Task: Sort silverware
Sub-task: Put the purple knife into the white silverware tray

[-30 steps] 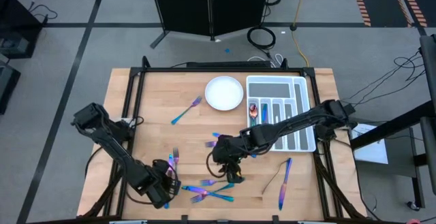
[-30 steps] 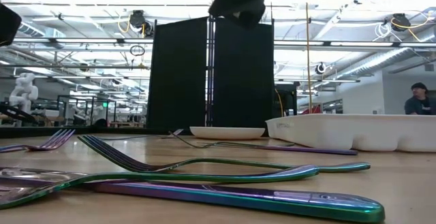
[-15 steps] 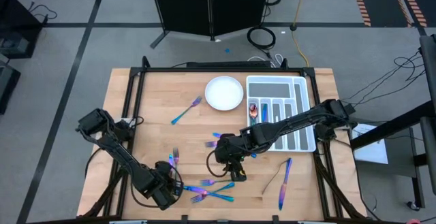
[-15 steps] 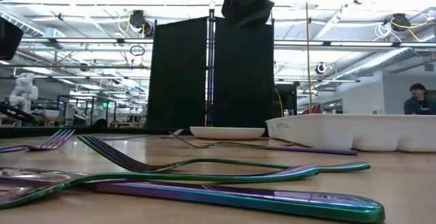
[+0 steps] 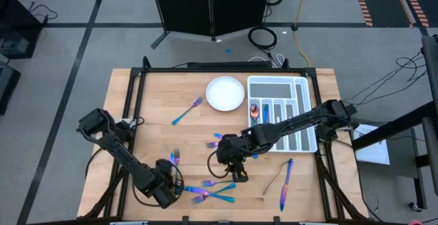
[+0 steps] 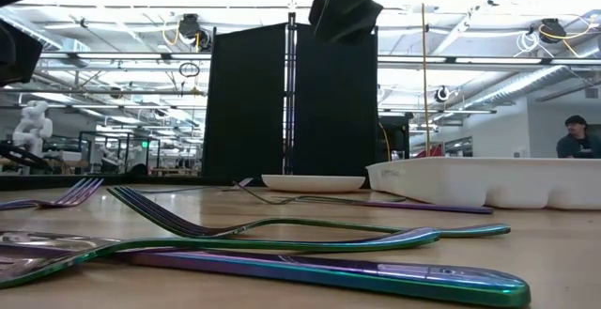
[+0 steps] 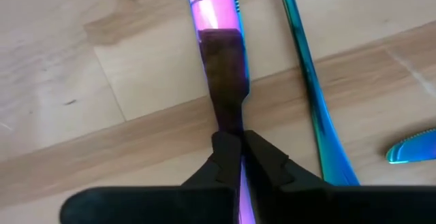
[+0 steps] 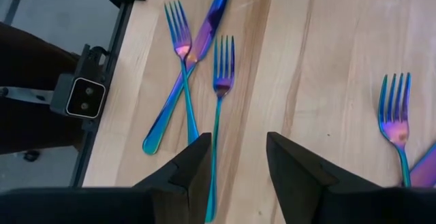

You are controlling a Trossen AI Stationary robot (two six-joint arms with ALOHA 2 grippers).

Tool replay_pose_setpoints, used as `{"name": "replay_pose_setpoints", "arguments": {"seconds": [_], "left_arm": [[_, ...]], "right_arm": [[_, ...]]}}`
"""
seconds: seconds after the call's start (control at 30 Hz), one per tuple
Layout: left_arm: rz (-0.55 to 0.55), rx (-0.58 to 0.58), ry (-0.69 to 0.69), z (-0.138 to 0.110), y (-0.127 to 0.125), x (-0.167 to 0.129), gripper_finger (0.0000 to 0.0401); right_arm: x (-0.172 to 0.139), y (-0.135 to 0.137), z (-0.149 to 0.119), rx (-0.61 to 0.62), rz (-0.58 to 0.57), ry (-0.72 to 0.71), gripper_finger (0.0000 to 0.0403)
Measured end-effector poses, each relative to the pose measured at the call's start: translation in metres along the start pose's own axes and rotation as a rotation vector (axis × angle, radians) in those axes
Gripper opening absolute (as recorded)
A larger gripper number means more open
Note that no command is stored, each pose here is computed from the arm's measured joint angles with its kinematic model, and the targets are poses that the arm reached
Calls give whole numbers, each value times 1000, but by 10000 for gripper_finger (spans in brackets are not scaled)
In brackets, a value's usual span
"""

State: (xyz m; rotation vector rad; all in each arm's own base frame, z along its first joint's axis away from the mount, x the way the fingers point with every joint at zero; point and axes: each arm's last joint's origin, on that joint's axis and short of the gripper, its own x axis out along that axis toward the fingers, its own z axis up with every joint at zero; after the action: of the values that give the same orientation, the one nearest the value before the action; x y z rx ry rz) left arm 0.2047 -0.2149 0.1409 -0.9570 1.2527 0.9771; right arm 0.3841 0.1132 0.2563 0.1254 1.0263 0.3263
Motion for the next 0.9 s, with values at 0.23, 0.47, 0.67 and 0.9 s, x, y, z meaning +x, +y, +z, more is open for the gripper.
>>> {"name": "replay_pose_setpoints", "arguments": {"seconds": [0.23, 0.47, 0.67, 0.9], "left_arm": [[29, -9, -18, 6, 4, 5, 32], [86, 1, -59, 20, 4, 6, 63], [127, 114, -131, 42, 3, 6, 66], [200, 225, -83, 78, 5, 14, 66]], "right_arm": [[0, 0, 0, 10, 0, 0, 132], [0, 0, 0, 10, 0, 0, 132], [0, 0, 0, 10, -1, 0, 132], [-1, 0, 0, 52, 0, 0, 132]]}}
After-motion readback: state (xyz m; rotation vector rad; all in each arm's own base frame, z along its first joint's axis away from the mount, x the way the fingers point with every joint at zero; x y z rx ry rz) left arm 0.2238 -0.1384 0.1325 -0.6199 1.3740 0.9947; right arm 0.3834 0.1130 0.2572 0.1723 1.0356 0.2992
